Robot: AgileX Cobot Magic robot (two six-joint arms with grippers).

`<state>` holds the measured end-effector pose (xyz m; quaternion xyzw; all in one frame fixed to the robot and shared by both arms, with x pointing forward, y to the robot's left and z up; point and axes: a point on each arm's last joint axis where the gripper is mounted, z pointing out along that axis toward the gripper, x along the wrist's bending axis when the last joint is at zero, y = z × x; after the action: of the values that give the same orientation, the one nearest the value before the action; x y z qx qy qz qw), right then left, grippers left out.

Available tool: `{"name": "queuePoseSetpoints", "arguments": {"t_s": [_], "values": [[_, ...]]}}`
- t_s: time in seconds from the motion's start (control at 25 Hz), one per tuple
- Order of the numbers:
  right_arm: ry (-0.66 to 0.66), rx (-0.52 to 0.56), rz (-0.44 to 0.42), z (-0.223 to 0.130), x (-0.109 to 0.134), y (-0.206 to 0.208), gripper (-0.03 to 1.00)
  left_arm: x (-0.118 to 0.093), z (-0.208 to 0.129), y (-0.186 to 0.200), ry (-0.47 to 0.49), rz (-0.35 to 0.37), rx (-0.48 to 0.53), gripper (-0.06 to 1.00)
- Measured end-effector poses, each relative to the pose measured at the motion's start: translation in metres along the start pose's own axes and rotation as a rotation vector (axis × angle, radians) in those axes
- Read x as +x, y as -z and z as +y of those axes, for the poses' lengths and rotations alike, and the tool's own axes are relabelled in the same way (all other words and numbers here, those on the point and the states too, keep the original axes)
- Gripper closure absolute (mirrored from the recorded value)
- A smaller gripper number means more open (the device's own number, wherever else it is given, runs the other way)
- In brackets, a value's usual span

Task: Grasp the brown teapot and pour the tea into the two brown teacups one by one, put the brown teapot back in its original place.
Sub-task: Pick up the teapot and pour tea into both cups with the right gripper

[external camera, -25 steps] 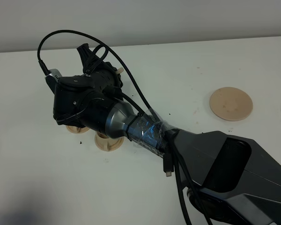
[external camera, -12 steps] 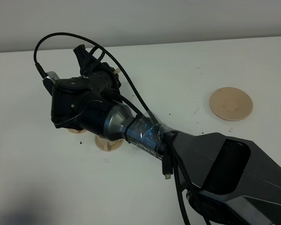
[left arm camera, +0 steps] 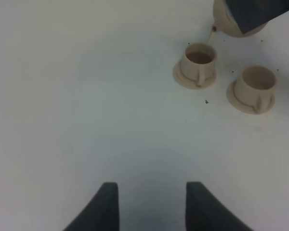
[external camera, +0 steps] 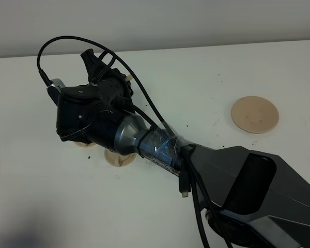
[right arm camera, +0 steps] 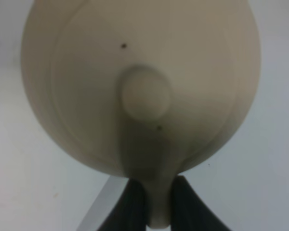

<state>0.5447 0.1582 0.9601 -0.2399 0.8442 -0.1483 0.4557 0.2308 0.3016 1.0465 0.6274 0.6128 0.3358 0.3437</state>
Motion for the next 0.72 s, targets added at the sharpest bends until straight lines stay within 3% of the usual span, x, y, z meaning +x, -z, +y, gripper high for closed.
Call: {"name": "queuePoseSetpoints", "arguments": {"t_s": [0.72], "values": [[-0.001,-0.006,0.003,0.0006,0.0003,0.0,0.84,0.0,0.0,0.0,0.0,0.0,0.0,0.57]]}}
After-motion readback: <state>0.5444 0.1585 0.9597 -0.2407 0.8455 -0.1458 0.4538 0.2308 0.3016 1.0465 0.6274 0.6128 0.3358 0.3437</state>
